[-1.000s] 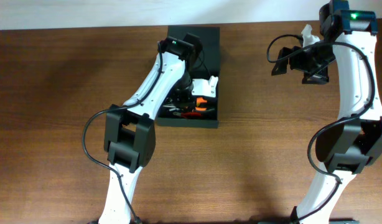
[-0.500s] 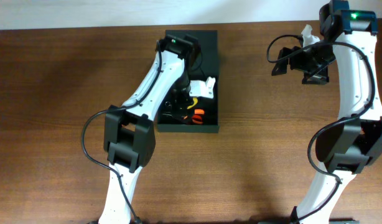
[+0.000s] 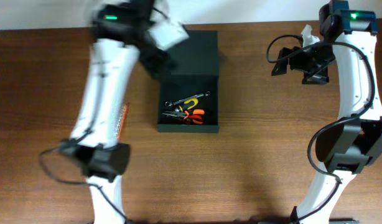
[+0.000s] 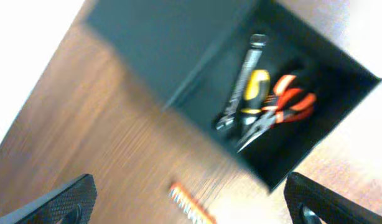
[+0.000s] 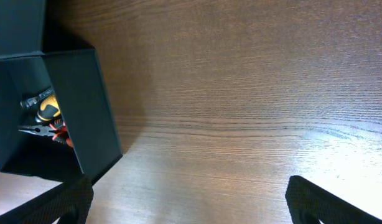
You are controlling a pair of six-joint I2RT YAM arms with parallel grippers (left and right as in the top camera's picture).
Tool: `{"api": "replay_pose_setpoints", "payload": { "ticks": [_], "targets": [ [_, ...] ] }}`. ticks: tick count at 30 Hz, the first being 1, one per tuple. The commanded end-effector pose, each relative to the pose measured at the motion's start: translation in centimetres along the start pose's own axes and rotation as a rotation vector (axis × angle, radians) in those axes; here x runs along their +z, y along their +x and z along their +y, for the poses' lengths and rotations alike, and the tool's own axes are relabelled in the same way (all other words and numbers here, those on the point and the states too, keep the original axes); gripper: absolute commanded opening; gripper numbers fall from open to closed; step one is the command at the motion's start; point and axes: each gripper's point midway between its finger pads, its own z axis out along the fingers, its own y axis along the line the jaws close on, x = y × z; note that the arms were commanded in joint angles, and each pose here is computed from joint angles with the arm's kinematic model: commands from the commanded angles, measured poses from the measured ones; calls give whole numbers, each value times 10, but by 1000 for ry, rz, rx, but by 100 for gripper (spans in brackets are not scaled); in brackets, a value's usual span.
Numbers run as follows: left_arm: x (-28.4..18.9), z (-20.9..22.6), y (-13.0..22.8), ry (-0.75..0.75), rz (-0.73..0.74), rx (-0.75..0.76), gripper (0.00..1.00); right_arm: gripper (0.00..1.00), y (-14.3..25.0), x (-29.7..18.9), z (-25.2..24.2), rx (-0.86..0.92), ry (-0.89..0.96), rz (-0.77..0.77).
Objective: Pack container
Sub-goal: 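Open left gripper and withdraw it from the box, then move left gripper over the orange socket rail and lower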
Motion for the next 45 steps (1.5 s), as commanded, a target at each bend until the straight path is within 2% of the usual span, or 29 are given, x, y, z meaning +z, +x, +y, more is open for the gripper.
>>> {"api": "replay_pose_setpoints", "payload": {
  "ticks": [1, 4, 6, 9, 13, 16, 19, 25, 27, 28, 29, 36, 40, 42, 45],
  "targets": [
    [-20, 38, 34, -18, -21, -257, 99, 99, 2, 3, 3, -7, -15, 12],
    [-10, 65, 86, -3, 67, -526, 99, 99, 2, 3, 3, -7, -15, 11],
    [1, 68, 113, 62, 101, -644, 99, 99, 1, 3, 3, -7, -15, 9],
    [19, 64, 127, 223, 52, -760, 99, 99, -1, 3, 3, -9, -16, 2],
    [59, 64, 170, 257, 140, -840, 99, 99, -3, 3, 4, -12, -16, -8],
    [92, 52, 194, 249, 234, -809, 99, 99, -4, 3, 4, -13, -16, -10],
    [122, 43, 212, 164, 351, -734, 99, 99, -4, 3, 4, -13, -16, -10],
    [156, 26, 216, 75, 439, -624, 100, 99, -4, 3, 4, -13, -16, -11],
    [164, 21, 218, 75, 442, -632, 92, 98, -4, 3, 3, -13, -16, -10],
    [168, 19, 221, 79, 447, -633, 84, 99, -4, 3, 3, -13, -16, -10],
    [170, 15, 225, 84, 454, -634, 82, 99, -4, 3, 3, -13, -14, -10],
    [183, 1, 249, 107, 500, -652, 78, 99, -4, 3, 1, -14, -1, -11],
    [186, 1, 250, 103, 495, -652, 77, 99, -4, 3, 1, -14, -1, -11],
    [186, 2, 249, 99, 489, -652, 71, 99, -4, 3, 1, -17, -1, -11],
    [188, 3, 249, 94, 483, -651, 67, 99, -4, 3, 1, -17, -1, -11]
  ]
}}
